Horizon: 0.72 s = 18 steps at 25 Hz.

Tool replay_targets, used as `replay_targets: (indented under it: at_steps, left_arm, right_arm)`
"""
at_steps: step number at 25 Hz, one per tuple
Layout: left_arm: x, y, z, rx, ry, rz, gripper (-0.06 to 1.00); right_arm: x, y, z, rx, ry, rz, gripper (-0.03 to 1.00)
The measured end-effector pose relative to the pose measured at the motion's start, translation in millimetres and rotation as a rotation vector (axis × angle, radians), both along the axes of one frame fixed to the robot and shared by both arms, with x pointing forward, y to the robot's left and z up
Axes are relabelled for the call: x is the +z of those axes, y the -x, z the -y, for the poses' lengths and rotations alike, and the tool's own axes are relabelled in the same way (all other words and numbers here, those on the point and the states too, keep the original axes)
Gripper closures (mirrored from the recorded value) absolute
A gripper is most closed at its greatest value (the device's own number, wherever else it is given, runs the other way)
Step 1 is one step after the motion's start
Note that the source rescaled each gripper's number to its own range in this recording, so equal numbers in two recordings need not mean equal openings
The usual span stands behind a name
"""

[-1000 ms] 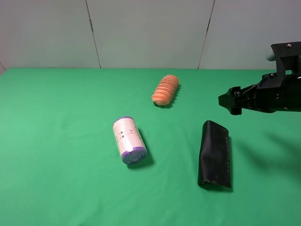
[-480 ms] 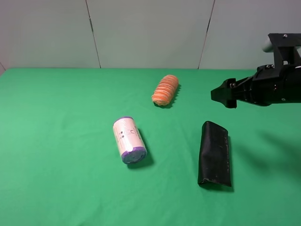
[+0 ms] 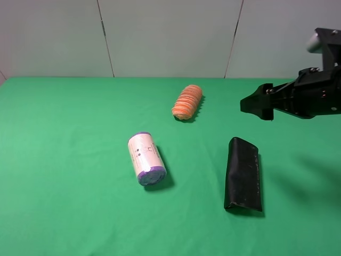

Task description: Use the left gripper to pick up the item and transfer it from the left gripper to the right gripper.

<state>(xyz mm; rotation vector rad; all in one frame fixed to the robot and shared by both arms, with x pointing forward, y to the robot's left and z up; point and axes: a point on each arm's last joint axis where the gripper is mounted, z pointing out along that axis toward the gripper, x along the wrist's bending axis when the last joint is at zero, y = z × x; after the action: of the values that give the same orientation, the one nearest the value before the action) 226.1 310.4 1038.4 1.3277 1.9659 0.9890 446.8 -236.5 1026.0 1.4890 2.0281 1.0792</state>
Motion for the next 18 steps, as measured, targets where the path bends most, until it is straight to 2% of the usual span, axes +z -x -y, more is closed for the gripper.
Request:
replay_targets:
  at_steps: [9,18]
  left_arm:
    - [0.0,0.0,0.0,0.000,0.000,0.000,-0.06]
    - [0.0,0.0,-0.1,0.001,-0.001,0.000,-0.06]
  right_arm:
    - [25.4,44.7,11.2,-0.022,0.014,-0.040,-0.03]
    - [71.9,81.9,22.8,-0.041,0.067,-0.100,-0.03]
